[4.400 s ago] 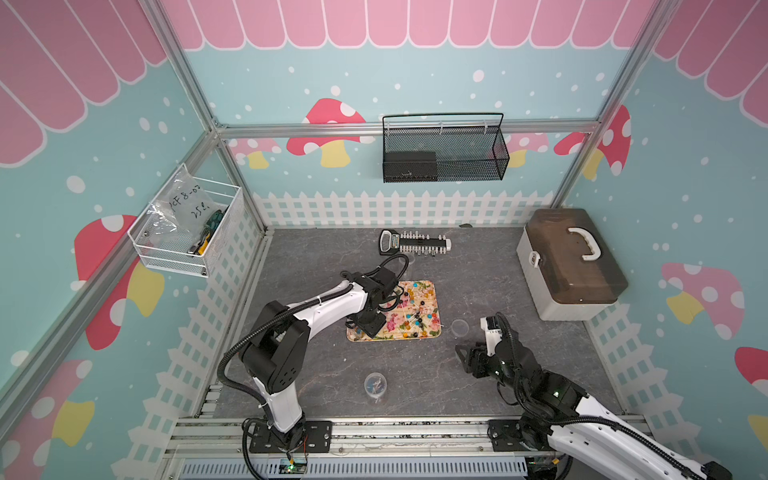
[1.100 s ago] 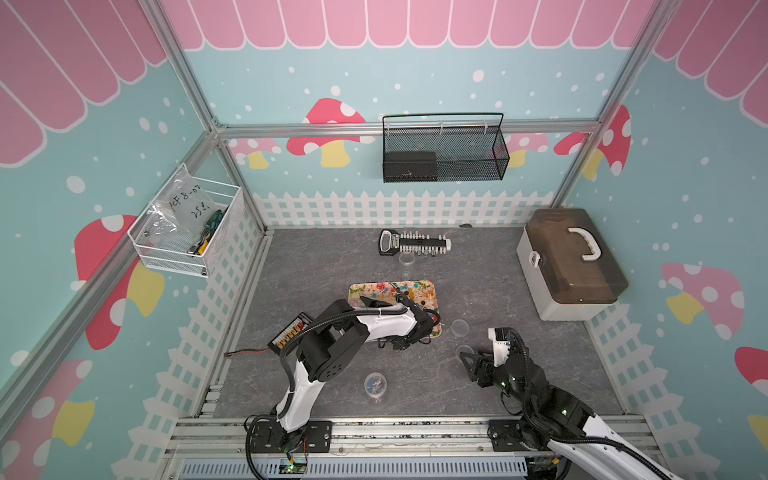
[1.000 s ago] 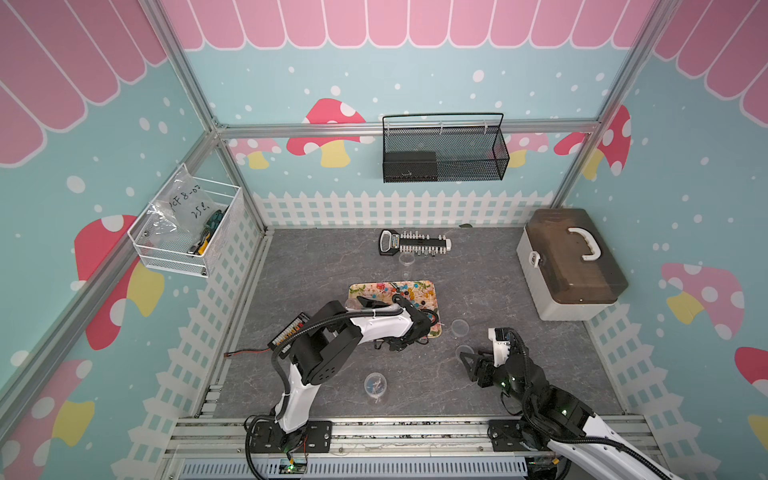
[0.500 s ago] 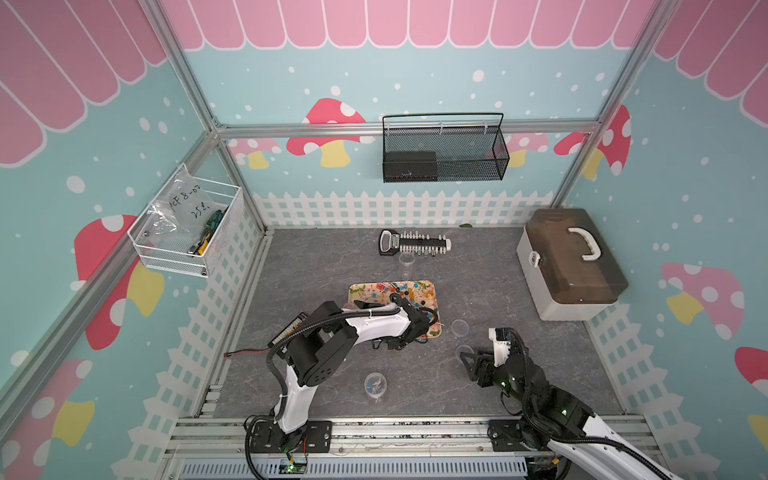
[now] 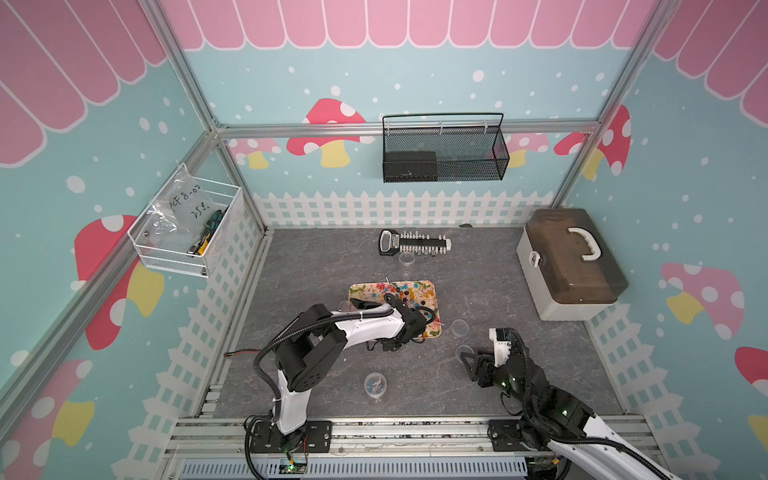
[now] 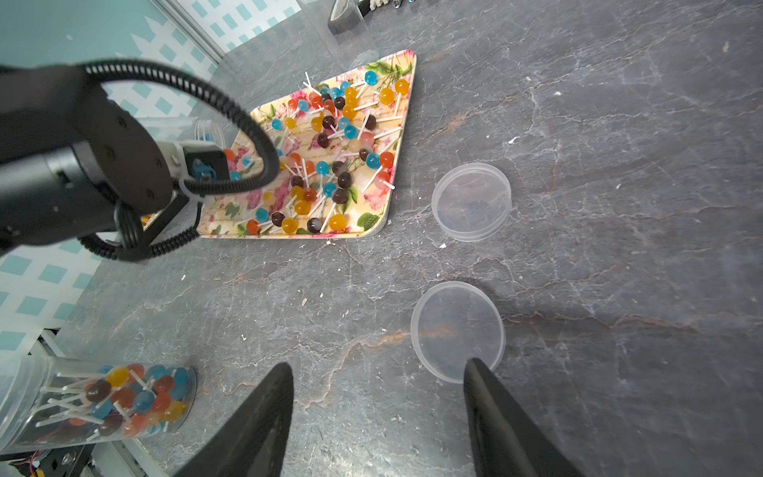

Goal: Pour the candies out of the jar
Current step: 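Pour the candies out of the jar onto the tray.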

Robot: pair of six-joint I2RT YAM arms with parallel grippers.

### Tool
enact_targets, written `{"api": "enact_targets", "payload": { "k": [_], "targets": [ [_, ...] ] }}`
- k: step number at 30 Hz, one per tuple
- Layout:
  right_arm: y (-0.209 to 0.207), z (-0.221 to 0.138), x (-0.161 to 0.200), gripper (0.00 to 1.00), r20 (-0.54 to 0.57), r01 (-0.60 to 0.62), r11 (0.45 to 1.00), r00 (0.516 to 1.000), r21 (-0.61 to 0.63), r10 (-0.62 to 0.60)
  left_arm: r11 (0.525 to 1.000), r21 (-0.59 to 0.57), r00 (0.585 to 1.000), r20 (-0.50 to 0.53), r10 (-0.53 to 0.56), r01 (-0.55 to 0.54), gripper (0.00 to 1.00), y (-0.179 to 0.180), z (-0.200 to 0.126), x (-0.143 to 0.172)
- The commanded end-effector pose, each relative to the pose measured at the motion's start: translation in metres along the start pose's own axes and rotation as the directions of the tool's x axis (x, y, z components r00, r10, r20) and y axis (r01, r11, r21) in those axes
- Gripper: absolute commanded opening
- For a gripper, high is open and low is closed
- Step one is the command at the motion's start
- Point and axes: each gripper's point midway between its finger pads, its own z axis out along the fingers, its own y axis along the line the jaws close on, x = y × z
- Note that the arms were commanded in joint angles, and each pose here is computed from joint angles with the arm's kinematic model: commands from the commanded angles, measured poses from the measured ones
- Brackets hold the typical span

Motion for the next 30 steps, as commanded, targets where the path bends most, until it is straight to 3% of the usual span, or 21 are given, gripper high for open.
{"api": "enact_targets", "payload": {
  "k": [1,2,4,5,8,11,14,17,18,20,22,25,30],
  "targets": [
    [-0.002,0.0,0.002,0.64,0.004,-0.028,1.0,1.0,0.001,0.028,0.992,0.058,0.994,0.001,-0.111,0.111,0.45,0.008,0.002,0.003],
    [-0.002,0.0,0.002,0.64,0.001,-0.027,1.0,1.0,-0.001,0.027,0.99,0.076,0.993,0.01,-0.117,0.116,0.45,0.007,-0.002,0.0],
    [-0.004,-0.001,0.003,0.64,0.0,-0.03,1.0,1.0,0.004,0.03,0.997,-0.052,0.999,0.002,0.053,-0.053,0.46,0.003,-0.007,-0.004],
    [-0.004,0.0,0.004,0.64,-0.001,-0.03,1.0,1.0,0.006,0.03,0.994,-0.092,0.998,-0.013,0.066,-0.067,0.46,0.004,-0.003,-0.003],
    [-0.004,-0.001,0.004,0.64,-0.003,-0.03,1.0,1.0,0.003,0.03,0.997,0.046,0.998,0.012,-0.063,0.063,0.45,0.006,-0.002,-0.002],
    [-0.005,-0.001,0.004,0.64,0.0,-0.031,0.999,1.0,0.006,0.031,0.997,-0.069,0.999,0.01,0.035,-0.034,0.46,0.008,-0.007,-0.002],
    [-0.004,-0.001,0.004,0.64,0.001,-0.03,1.0,1.0,0.004,0.03,0.994,0.049,0.995,0.018,-0.096,0.095,0.46,0.013,-0.004,0.003],
    [-0.005,-0.001,0.003,0.64,0.002,-0.033,0.999,0.999,0.008,0.033,0.996,-0.073,0.998,0.027,0.048,-0.046,0.46,0.006,-0.015,-0.001],
    [-0.005,-0.001,0.003,0.64,0.003,-0.032,0.999,0.999,0.008,0.032,0.996,-0.086,0.999,0.022,0.035,-0.033,0.46,0.007,-0.015,0.002],
    [-0.003,-0.002,0.003,0.64,-0.003,-0.029,1.0,1.0,0.005,0.029,0.986,0.016,0.986,0.037,-0.164,0.163,0.46,0.011,-0.014,0.009],
    [-0.003,-0.004,0.003,0.64,-0.011,-0.027,1.0,1.0,0.007,0.027,0.92,0.185,0.93,0.057,-0.362,0.346,0.46,0.007,-0.022,0.009],
    [0.001,-0.011,-0.002,0.64,-0.019,-0.022,1.0,1.0,0.005,0.022,0.808,0.326,0.83,0.108,-0.548,0.491,0.46,0.01,-0.04,0.005],
    [0.032,-0.033,-0.036,0.64,0.018,-0.002,0.997,1.0,-0.079,0.004,0.611,0.505,0.609,0.195,-0.769,0.609,0.46,0.026,-0.067,0.009]
  ]
}}
